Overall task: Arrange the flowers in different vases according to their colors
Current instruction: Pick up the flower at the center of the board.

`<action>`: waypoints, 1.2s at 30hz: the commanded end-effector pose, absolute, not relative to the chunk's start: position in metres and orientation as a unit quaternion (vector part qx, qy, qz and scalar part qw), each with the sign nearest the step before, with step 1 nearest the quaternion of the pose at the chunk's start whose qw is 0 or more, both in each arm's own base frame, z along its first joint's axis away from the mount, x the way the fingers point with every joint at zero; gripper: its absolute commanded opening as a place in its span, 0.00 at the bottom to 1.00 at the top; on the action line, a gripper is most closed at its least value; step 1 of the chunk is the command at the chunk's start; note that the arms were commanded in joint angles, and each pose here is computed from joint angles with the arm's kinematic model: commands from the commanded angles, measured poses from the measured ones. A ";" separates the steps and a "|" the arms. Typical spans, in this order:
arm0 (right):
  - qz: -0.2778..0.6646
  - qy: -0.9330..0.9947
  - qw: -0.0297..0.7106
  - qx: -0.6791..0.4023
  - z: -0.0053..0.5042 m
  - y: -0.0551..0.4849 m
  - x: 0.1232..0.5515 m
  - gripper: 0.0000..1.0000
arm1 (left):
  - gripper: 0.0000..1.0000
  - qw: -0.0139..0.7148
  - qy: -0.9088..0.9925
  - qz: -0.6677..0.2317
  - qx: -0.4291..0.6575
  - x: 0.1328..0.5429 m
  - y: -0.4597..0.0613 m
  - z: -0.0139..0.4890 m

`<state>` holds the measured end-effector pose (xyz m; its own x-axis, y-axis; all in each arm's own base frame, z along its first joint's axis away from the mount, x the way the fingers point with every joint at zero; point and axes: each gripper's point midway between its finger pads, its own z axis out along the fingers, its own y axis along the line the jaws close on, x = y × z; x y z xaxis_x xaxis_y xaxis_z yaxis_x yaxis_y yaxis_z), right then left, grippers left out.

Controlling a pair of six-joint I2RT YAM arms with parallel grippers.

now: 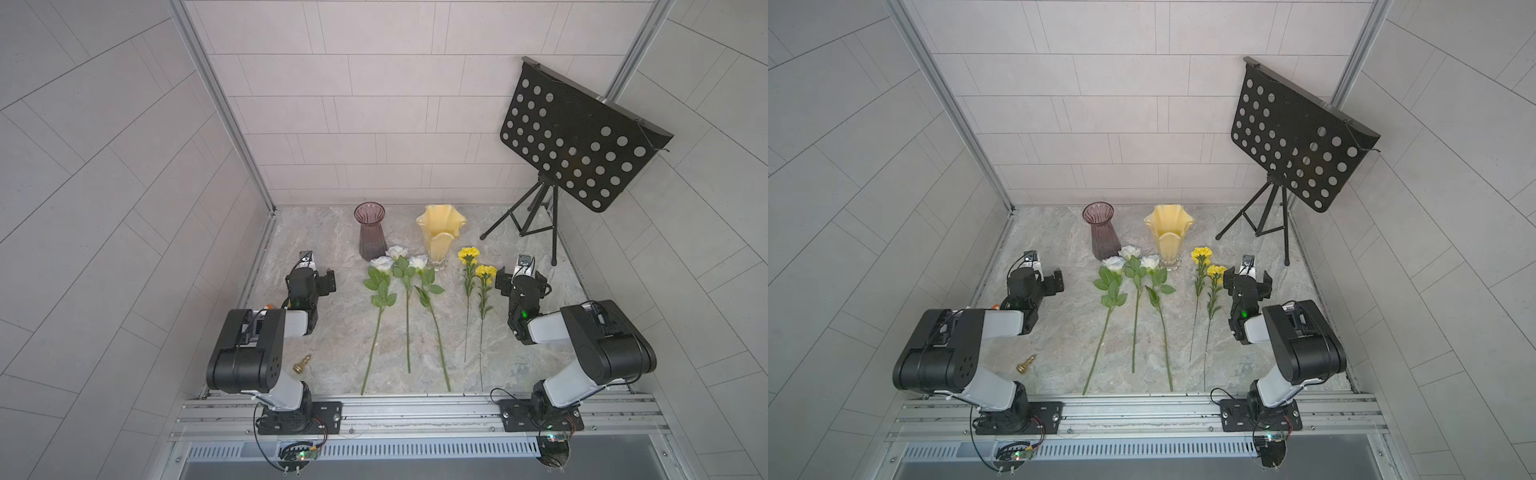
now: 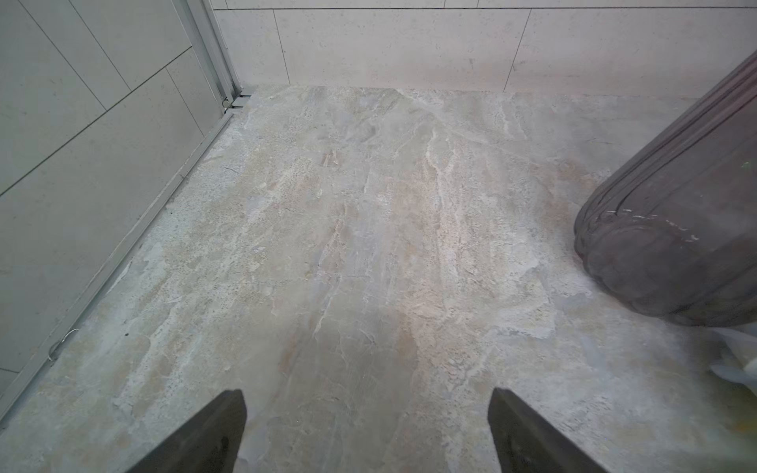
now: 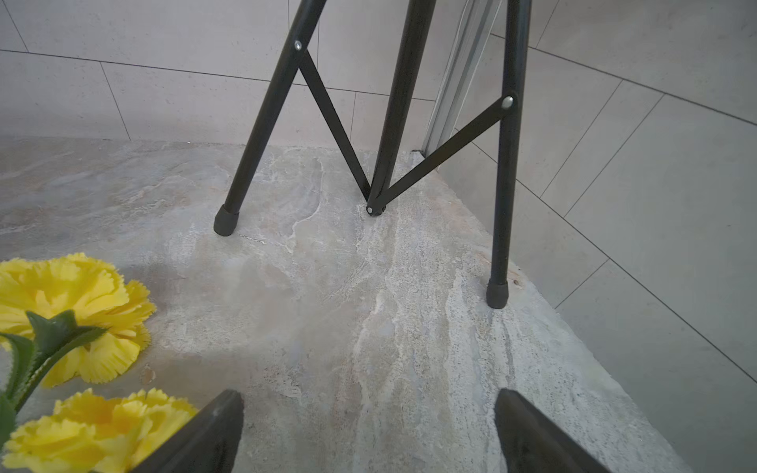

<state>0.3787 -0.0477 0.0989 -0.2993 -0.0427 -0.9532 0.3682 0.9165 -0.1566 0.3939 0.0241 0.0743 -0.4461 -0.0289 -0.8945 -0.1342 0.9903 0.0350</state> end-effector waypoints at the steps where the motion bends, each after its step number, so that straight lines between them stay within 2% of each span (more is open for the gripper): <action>1: -0.175 0.787 0.582 0.106 0.099 -0.048 0.380 1.00 | 1.00 0.530 0.845 0.054 -0.045 0.397 0.023 0.082; 21: -0.177 0.780 0.592 0.098 0.101 -0.045 0.374 1.00 | 1.00 0.532 0.844 0.054 -0.044 0.397 0.023 0.083; 23: -0.173 0.753 0.628 0.093 0.114 -0.041 0.360 1.00 | 1.00 0.533 0.844 0.052 -0.040 0.397 0.021 0.084; 25: -0.232 0.714 0.654 0.101 0.146 -0.034 0.342 1.00 | 1.00 0.532 0.845 0.048 -0.024 0.398 0.015 0.086; 28: -0.253 0.681 0.687 0.009 0.201 0.019 0.336 1.00 | 1.00 0.529 0.847 0.043 -0.003 0.395 0.005 0.104; 29: -0.249 0.674 0.696 -0.010 0.218 0.037 0.333 1.00 | 1.00 0.509 0.860 0.040 -0.014 0.393 0.005 0.108; 32: -0.179 0.693 0.697 -0.042 0.253 0.083 0.326 1.00 | 1.00 0.478 0.876 0.006 -0.064 0.397 0.000 0.140; 34: -0.075 0.756 0.649 0.036 0.255 0.087 0.319 1.00 | 1.00 0.498 0.865 -0.045 -0.030 0.394 -0.036 0.165; 36: -0.011 0.795 0.599 0.097 0.246 0.083 0.306 1.00 | 1.00 0.525 0.847 -0.083 -0.005 0.379 -0.078 0.191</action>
